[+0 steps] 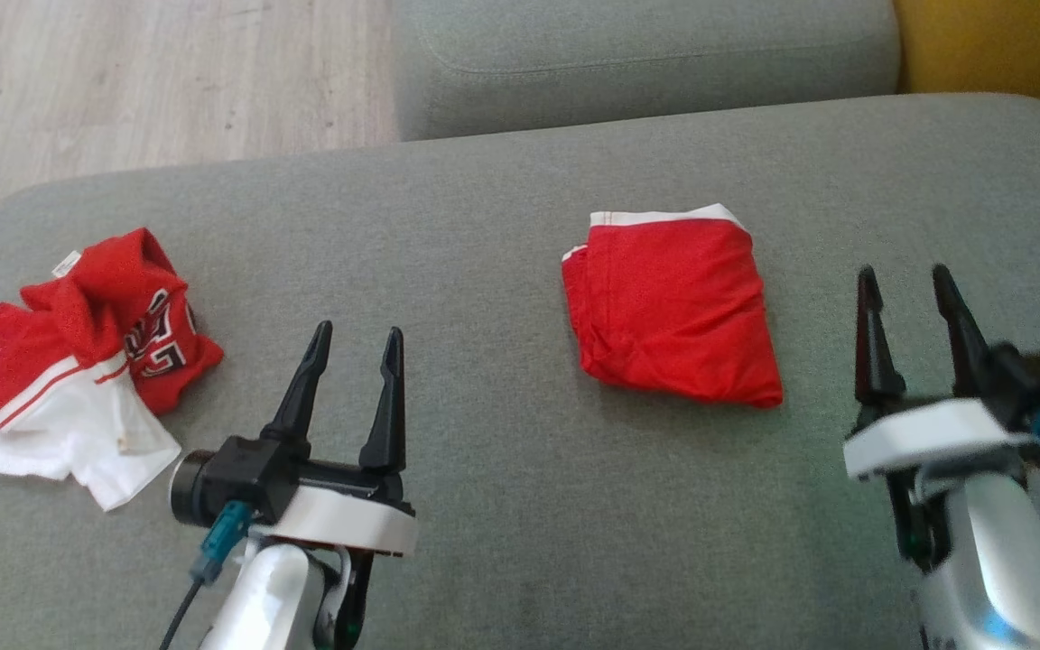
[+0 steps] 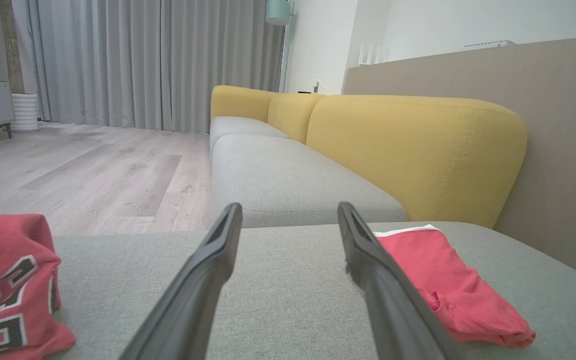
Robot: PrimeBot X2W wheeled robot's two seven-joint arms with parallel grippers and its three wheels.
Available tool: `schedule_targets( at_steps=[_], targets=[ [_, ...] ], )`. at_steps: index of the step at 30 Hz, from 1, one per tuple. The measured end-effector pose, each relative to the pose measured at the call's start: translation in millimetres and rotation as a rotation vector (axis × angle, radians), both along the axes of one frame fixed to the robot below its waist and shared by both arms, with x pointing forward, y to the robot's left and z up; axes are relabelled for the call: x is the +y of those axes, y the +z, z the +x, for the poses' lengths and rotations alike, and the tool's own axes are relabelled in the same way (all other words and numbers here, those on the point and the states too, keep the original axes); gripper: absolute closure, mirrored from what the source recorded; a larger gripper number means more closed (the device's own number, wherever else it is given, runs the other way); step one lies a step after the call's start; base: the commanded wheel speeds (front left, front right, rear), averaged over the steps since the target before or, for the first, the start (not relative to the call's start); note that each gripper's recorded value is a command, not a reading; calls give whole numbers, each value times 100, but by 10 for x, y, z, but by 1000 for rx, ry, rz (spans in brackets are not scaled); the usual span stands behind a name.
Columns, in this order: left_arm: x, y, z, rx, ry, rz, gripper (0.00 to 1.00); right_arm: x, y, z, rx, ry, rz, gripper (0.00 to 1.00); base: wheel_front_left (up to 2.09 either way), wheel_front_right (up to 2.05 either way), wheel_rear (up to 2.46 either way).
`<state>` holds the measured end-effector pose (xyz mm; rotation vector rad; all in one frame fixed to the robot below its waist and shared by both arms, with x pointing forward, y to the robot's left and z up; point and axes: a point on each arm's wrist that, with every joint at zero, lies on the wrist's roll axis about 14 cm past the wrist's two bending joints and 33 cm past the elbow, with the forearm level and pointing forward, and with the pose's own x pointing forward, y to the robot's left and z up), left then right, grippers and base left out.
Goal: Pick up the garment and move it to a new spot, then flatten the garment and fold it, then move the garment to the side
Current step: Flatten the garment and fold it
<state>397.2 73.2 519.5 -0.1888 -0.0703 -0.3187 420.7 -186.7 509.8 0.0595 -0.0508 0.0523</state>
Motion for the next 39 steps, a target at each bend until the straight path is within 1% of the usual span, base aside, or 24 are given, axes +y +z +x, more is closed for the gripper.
schedule_targets(
  at_steps=[3,6,11,12,13,14,17,18,21,27,28,30,34,35,37,39],
  targets=[
    [-26,3,13,-1,-6,-7,0,-74,-41,-158,-3,-26,-4,0,0,0,0],
    [19,-30,23,9,11,-27,0,-116,-117,-259,8,-47,57,0,0,0,0],
    [44,-136,49,37,14,-31,0,-82,-185,-222,23,-40,63,0,0,0,0],
    [54,-156,55,42,17,-31,0,-59,-202,-201,27,-34,63,17,0,0,0],
    [70,-179,63,48,21,-31,0,-31,-223,-176,33,-25,62,96,0,0,0],
    [82,-203,73,53,23,-29,0,13,-245,-144,39,-12,57,100,0,0,0],
    [118,-262,124,64,29,-20,0,170,-302,1,53,35,38,100,0,0,0],
    [147,-275,169,65,33,-20,0,255,-337,134,62,60,21,100,0,0,0],
    [212,-280,238,63,46,-19,0,345,-378,380,75,82,4,100,0,0,0],
    [387,-333,304,74,93,-8,0,532,-696,800,203,119,-32,100,0,0,0],
    [387,-333,304,74,93,-8,0,532,-696,800,203,119,-32,100,0,0,0],
    [437,-371,299,84,103,-4,0,642,-840,873,255,145,-39,100,0,0,0],
    [521,-426,299,99,125,4,0,818,-1285,851,436,197,-70,100,0,0,0],
    [534,-434,298,101,129,6,0,854,-1353,835,459,207,-71,100,0,0,0],
    [554,-437,296,103,134,8,0,909,-1377,860,459,226,-84,100,0,0,0],
    [564,-437,289,104,137,9,0,964,-1312,915,425,241,-81,100,0,0,0]
  ],
)
